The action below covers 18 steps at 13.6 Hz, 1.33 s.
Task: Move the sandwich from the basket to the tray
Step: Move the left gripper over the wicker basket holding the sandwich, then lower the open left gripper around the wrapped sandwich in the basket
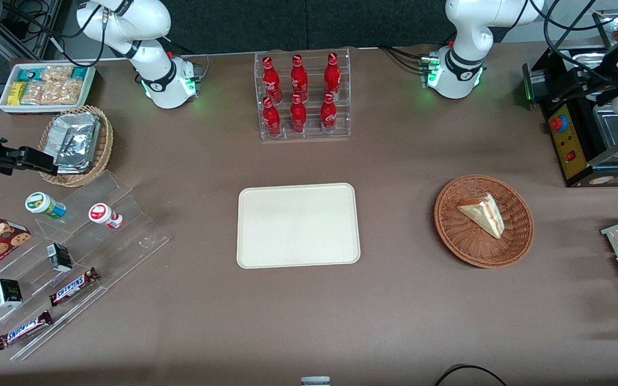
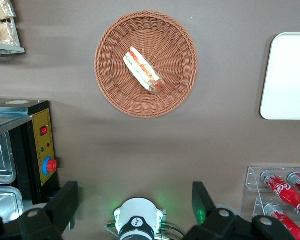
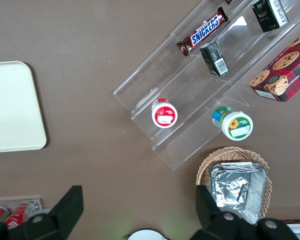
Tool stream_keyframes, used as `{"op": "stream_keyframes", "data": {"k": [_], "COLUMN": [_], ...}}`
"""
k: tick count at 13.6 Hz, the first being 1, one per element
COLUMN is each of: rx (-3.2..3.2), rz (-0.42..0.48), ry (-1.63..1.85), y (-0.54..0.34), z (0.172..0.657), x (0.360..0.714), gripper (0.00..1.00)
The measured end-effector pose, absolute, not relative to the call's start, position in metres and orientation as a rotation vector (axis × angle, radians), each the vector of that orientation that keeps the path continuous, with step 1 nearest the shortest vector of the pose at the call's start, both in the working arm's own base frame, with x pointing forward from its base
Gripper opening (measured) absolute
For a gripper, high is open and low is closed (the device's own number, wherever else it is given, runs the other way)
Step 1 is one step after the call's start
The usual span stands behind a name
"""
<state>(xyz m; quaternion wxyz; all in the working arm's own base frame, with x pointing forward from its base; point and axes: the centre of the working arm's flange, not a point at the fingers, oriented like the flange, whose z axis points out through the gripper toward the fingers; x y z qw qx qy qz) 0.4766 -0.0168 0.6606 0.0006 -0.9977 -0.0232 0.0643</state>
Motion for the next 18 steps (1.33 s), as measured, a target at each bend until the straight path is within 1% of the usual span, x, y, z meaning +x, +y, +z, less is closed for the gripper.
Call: {"op": "stream_keyframes", "data": {"k": [3, 5, 7, 8, 10, 12, 15, 18], "rx": [-3.132, -3.118, -3.06, -3.035, -2.998, -2.943, -2.842, -2.777], "rz": [0.201, 0.224, 0.269, 0.275, 0.25, 0.217, 0.129, 0.057], "ry": [-0.069, -0.085, -0.216, -0.309, -0.483, -0.722, -1.076, -1.283], "y": [-0.017, -0.015, -0.009, -0.008, -0.008, -0.004, -0.002, -0.005], "z": [0.66, 0.652, 0.63, 0.614, 0.577, 0.54, 0.482, 0.418], "x": [0.478, 0.483, 0.499, 0.51, 0.531, 0.542, 0.546, 0.539], "gripper": [1.0, 1.0, 1.0, 1.0, 1.0, 1.0, 1.0, 1.0]}}
